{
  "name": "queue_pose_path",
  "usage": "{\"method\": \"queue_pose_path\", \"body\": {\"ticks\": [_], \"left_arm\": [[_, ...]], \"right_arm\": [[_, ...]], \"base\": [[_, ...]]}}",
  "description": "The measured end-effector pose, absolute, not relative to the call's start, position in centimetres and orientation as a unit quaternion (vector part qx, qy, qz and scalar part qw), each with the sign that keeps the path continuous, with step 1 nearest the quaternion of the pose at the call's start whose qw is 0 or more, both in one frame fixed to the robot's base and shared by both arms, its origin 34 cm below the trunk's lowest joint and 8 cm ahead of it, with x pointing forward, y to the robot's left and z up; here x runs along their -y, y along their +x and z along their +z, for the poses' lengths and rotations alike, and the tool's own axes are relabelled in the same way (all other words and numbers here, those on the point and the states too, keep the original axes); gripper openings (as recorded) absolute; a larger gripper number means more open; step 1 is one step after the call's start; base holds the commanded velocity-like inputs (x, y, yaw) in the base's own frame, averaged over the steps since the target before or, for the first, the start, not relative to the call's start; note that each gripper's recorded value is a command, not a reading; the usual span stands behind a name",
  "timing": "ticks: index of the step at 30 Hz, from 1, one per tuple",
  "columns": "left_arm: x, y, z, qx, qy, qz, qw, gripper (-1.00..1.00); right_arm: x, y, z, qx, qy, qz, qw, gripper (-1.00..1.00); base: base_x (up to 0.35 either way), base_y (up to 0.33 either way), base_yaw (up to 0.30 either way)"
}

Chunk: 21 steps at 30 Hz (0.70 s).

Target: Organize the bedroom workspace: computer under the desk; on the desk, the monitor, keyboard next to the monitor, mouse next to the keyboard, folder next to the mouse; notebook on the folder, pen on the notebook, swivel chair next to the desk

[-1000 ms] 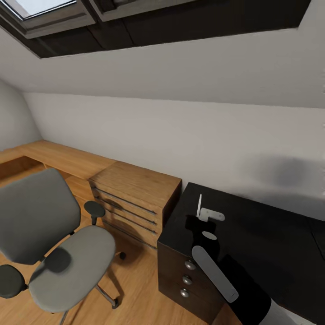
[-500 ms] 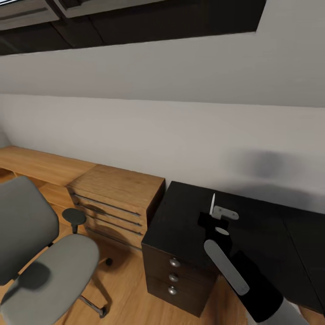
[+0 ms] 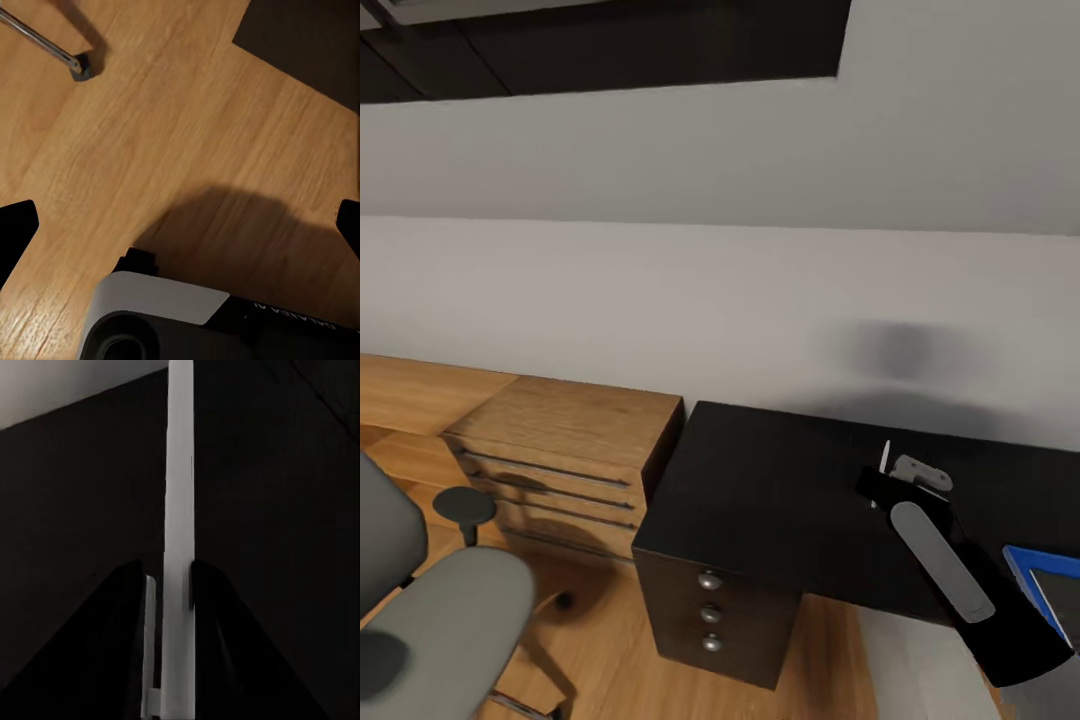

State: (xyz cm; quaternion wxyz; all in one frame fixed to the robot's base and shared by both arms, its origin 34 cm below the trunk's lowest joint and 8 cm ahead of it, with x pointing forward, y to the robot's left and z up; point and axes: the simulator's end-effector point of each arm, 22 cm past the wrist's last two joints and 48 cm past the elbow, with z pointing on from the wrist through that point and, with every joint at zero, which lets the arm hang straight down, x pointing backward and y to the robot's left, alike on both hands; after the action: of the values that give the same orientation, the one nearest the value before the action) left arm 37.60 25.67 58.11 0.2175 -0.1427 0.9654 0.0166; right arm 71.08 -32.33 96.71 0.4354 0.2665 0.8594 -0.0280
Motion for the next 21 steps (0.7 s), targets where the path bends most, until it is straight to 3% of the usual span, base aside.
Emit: {"method": "queue_pose_path", "body": {"ticks": [9, 21], "left_arm": [[-25.6, 37.6, 58.1, -0.965, -0.143, 0.016, 0.217, 1.00], [-25.8, 37.6, 58.1, -0.965, -0.144, 0.017, 0.218, 1.00]], "right_arm": [[39.5, 70.1, 94.9, -0.870, 0.283, -0.064, 0.398, -1.00], [41.7, 69.9, 92.7, -0.878, 0.288, -0.057, 0.380, -1.00]], "base": [[0.000, 0.000, -0.300], [0.000, 0.000, -0.300]]}}
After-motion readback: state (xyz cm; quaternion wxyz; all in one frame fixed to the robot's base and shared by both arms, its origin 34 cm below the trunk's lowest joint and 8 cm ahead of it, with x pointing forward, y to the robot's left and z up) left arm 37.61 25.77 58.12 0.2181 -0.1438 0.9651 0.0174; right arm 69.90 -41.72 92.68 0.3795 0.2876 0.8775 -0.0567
